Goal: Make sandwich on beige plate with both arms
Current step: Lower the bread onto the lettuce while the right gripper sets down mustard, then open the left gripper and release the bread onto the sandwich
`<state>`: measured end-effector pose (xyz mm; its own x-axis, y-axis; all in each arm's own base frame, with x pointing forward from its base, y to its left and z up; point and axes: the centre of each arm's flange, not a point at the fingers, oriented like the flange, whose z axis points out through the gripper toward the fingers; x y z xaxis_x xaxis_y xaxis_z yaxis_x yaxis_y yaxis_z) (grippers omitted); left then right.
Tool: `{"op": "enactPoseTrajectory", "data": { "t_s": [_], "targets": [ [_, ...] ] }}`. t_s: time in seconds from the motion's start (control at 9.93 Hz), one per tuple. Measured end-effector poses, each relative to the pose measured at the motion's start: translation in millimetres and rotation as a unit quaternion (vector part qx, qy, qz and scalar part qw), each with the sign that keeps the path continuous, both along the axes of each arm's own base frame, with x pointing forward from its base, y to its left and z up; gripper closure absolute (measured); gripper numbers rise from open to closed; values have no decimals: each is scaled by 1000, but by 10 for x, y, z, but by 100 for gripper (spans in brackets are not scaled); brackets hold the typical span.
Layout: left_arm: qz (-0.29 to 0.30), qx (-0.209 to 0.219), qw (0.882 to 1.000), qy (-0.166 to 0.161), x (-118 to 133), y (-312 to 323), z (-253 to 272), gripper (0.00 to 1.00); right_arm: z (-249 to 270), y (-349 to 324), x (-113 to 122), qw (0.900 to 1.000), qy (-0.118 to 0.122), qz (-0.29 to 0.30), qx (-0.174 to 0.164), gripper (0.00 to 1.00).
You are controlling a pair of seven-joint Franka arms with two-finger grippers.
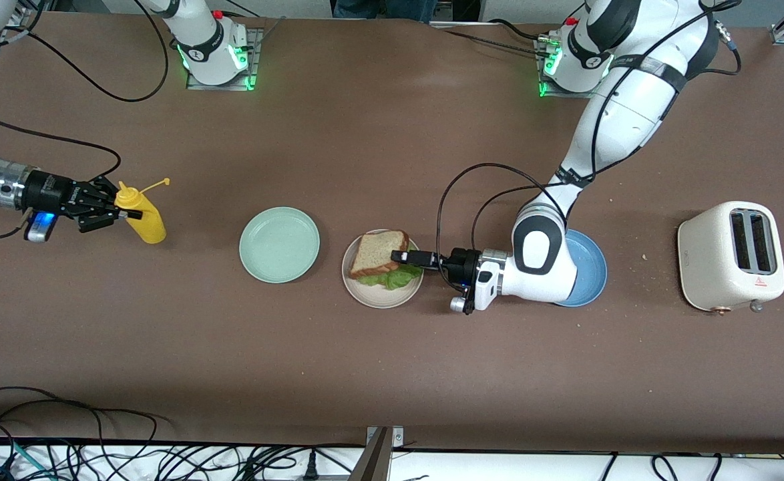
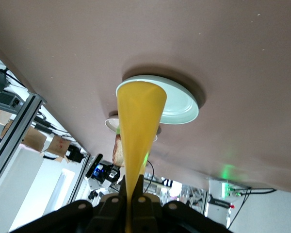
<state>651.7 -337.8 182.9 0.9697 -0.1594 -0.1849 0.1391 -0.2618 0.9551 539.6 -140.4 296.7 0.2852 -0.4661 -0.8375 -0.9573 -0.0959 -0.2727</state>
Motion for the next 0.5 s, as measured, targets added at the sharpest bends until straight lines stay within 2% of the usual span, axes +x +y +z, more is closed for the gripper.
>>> {"op": "enactPoseTrajectory", "data": {
  "t_s": [0.1,0.2,0.3,0.5],
  "targets": [
    [0,0,1000,0,0,0,0,22,-153,-21,-34,1000,11,1,13,96],
    [0,0,1000,-1,0,-1,0,9,-277,-11,-57,1000,21,4,20,96],
    [0,0,1000,-1,0,0,-1,0,-373,26,-74,999,33,10,28,96],
    [0,1,1000,-1,6,13,-5,0,-612,128,-74,997,59,21,48,96]
  ]
}}
